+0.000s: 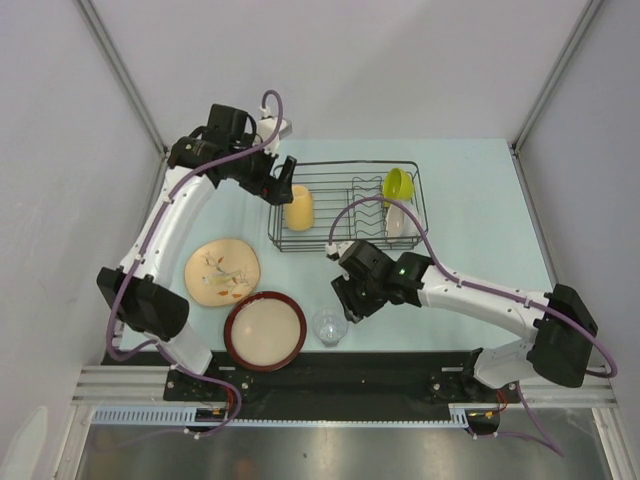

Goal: Load the mixed dishes into the dish rack

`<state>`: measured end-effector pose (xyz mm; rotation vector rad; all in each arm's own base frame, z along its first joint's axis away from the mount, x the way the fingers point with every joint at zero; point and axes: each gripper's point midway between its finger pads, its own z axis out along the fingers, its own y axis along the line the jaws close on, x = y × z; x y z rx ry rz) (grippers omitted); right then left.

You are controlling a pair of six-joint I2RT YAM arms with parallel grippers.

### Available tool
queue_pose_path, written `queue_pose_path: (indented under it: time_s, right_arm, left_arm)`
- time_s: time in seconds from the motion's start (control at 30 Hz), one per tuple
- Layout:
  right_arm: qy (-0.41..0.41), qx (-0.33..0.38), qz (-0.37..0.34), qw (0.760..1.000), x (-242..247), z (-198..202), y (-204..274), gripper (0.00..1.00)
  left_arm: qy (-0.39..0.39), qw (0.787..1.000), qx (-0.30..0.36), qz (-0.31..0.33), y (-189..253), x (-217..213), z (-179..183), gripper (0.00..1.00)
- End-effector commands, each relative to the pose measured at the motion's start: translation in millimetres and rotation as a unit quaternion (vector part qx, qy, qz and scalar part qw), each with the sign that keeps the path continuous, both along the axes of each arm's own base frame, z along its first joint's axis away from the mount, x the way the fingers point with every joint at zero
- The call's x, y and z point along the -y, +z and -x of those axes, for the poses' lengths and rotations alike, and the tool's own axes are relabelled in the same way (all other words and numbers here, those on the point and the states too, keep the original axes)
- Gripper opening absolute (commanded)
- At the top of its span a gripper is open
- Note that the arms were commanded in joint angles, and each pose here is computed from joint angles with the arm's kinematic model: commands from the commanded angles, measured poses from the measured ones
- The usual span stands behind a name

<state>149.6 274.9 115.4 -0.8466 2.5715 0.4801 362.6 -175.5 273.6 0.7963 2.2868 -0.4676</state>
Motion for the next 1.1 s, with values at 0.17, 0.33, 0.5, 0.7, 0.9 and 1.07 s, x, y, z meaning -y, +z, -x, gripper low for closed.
queue_pose_path:
  time_s: [0.17, 0.33, 0.5, 0.7, 0.9, 1.07]
  right_arm:
    - [0.02, 0.011, -0.036, 0.999, -27, -4, 6, 0.47]
    - [0.03, 0.001, -0.025, 0.999, -33, -1, -8, 0.47]
    - [0.042, -0.008, -0.007, 0.999, -37, 0, -25, 0.43]
    - [0.036, -0.007, 0.005, 0.999, -35, -10, -35, 0.12]
    - [-0.021, 0.004, -0.088, 0.996, -17, -36, 24, 0.0]
    - [-0.053, -0.008, -0.25, 0.967, 4, -55, 104, 0.0]
  left_arm:
    - [0.004, 0.999, 0.037, 0.02, 23, -5, 10, 1.0]
    - [0.008, 0.999, 0.038, 0.008, 16, -11, 12, 1.0]
    - [0.015, 0.999, 0.044, 0.003, 16, -18, 12, 1.0]
    - [0.021, 0.998, 0.056, 0.01, 26, -21, 10, 1.0]
    - [0.007, 0.994, 0.078, 0.078, 60, -11, 6, 1.0]
    - [-0.036, 0.983, 0.09, 0.155, 93, 7, 15, 1.0]
